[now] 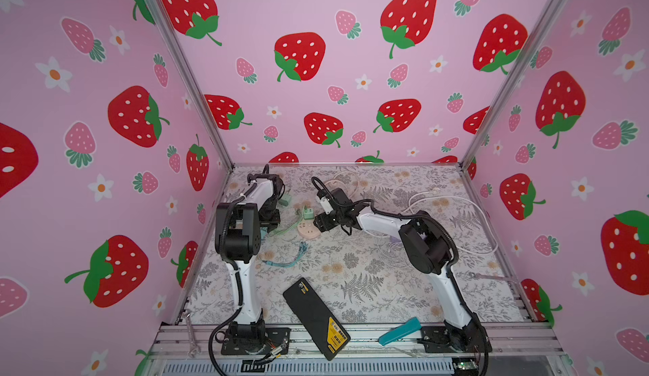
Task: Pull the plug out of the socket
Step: 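Carry the light-blue charger aside and open the left gripper over the table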
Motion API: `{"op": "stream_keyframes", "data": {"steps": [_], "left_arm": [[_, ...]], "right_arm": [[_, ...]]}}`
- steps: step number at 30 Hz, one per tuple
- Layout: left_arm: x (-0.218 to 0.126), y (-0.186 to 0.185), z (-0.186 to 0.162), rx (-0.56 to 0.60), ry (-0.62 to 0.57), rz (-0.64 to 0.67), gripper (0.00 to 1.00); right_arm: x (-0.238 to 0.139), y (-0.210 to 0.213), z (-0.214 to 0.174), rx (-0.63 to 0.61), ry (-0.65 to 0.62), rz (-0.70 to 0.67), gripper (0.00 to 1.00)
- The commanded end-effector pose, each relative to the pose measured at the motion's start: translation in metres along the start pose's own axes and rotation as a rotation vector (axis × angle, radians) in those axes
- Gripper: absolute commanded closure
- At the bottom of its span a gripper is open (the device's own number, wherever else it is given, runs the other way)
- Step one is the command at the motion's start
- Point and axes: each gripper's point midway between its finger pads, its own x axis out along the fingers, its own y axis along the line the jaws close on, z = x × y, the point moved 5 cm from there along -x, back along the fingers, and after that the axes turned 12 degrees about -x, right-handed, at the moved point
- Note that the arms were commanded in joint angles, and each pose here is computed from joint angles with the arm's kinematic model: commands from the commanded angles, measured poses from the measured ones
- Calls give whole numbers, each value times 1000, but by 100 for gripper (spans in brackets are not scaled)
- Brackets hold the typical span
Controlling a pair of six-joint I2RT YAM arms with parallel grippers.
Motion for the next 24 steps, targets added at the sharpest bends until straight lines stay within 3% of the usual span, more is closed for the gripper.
{"op": "stream_keyframes", "data": {"steps": [1,11,17,21,24], "left_arm": [[-12,1,5,-9,-17,3,48],[-67,13,7,-42,-127,-109,44],[-129,24,-6,-63,-275,-249,42],[-162,36,-12,-83,-401,-267,39],[-181,28,-18,-45,-468,-386,40]], "right_arm": [[38,-40,-146,-24,491,-194,24],[36,-40,-144,-25,487,-197,24],[36,-40,-144,-25,486,-197,24],[36,-39,-144,-25,485,-197,24],[36,-40,-144,-23,487,-197,24]]}}
